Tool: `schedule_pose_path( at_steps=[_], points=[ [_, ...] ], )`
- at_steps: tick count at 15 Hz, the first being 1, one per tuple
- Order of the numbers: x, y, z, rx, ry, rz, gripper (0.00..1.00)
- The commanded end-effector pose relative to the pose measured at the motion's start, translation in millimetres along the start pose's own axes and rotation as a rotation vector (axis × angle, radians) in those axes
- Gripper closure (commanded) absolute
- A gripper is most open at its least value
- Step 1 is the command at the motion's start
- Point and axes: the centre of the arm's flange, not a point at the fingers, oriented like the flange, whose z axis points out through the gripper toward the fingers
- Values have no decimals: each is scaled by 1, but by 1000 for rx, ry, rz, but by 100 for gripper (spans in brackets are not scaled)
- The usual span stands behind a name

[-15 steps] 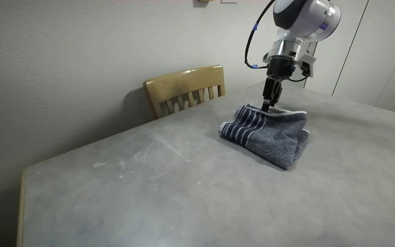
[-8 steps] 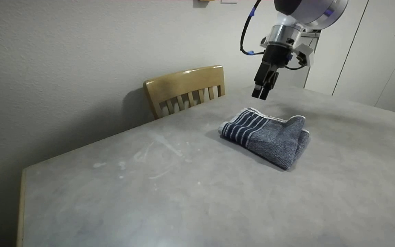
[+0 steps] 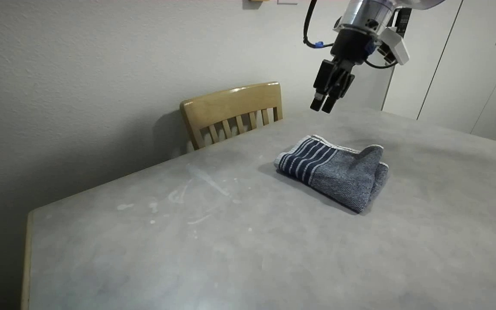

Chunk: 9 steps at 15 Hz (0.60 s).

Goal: Fold the towel

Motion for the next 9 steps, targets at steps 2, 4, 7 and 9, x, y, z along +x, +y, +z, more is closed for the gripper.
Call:
schedule_pose_path(
  at_steps=[2,4,7,9],
  points=[
    [-23,7,-4,-7,65,137,69],
    [-27,19,0,-5,85,208,82],
    [-38,48,11,6,89,326,99],
    [-47,72,20,26,91,392,100]
  ],
)
